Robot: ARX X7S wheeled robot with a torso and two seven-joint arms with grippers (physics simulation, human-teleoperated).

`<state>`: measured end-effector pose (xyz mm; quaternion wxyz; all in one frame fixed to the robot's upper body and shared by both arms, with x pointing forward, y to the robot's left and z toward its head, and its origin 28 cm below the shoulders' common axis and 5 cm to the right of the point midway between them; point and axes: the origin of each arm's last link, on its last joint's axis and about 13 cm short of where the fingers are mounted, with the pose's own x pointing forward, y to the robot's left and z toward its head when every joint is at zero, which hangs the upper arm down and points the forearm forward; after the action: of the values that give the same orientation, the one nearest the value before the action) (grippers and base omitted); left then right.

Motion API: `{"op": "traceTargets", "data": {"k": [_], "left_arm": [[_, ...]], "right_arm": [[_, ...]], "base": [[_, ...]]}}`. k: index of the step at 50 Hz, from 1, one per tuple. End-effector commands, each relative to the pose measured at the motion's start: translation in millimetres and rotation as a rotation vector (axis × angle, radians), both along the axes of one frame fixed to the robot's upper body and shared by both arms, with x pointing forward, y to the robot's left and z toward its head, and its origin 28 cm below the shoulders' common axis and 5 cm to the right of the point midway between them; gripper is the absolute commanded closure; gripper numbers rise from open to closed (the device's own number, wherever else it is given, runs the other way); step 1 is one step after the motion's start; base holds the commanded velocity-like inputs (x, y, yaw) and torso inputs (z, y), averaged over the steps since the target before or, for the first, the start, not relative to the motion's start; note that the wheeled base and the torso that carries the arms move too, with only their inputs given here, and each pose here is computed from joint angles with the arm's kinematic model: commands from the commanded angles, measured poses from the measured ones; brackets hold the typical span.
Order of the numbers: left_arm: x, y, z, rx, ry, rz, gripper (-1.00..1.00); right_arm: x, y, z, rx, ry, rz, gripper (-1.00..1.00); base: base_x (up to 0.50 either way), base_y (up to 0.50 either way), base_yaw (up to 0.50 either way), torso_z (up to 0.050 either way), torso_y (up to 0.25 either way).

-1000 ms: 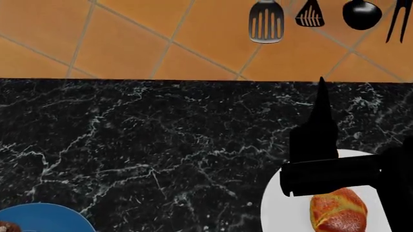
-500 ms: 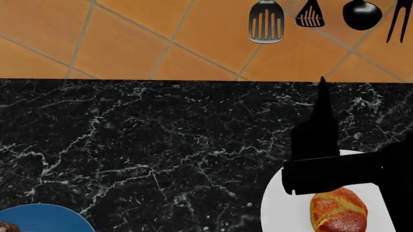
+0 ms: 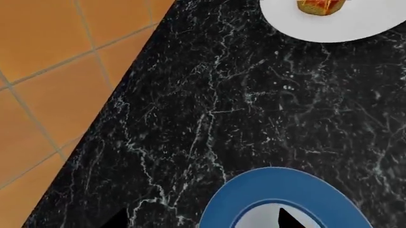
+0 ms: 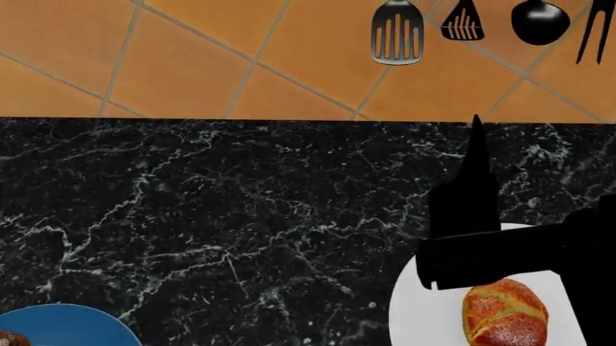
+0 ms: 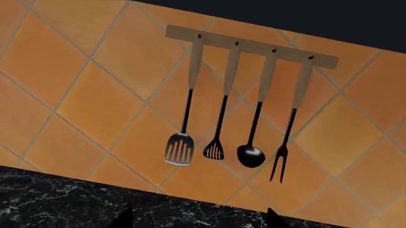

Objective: Place all breads on the cutting board.

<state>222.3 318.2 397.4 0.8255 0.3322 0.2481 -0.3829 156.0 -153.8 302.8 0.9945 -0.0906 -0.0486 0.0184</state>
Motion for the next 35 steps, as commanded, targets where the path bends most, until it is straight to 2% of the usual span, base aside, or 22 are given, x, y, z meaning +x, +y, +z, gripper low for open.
{"op": "traceTargets", "data": {"k": [1, 9, 14, 25, 35], "left_arm": [[-1, -0.2, -9, 0.065, 0.131, -0.076, -1.00], [-14, 2.4, -19, 0.124, 0.214, -0.125, -1.00], [-17, 4.3, -19, 0.135, 0.217, -0.121, -1.00], [-19, 16.7, -29, 0.169, 0.258, -0.051, -1.00], [-7, 21.3, -40, 0.154, 0.263, -0.002, -1.00]], "right_arm": [[0, 1.5, 2, -0.008, 0.000, 0.001, -1.00], [-3, 2.1, 2, -0.007, -0.004, 0.000, -1.00], [-4, 1.4, 1, -0.005, -0.004, -0.002, -1.00], [-2, 0.5, -5, 0.007, 0.000, -0.003, -1.00], [-1, 1.8, -8, 0.004, 0.000, 0.007, -1.00]], "base": [[0.00, 0.00, 0.00, 0.000, 0.000], [0.00, 0.00, 0.00, 0.000, 0.000], [0.00, 0.00, 0.00, 0.000, 0.000], [0.00, 0.00, 0.00, 0.000, 0.000], [0.00, 0.00, 0.00, 0.000, 0.000]]}}
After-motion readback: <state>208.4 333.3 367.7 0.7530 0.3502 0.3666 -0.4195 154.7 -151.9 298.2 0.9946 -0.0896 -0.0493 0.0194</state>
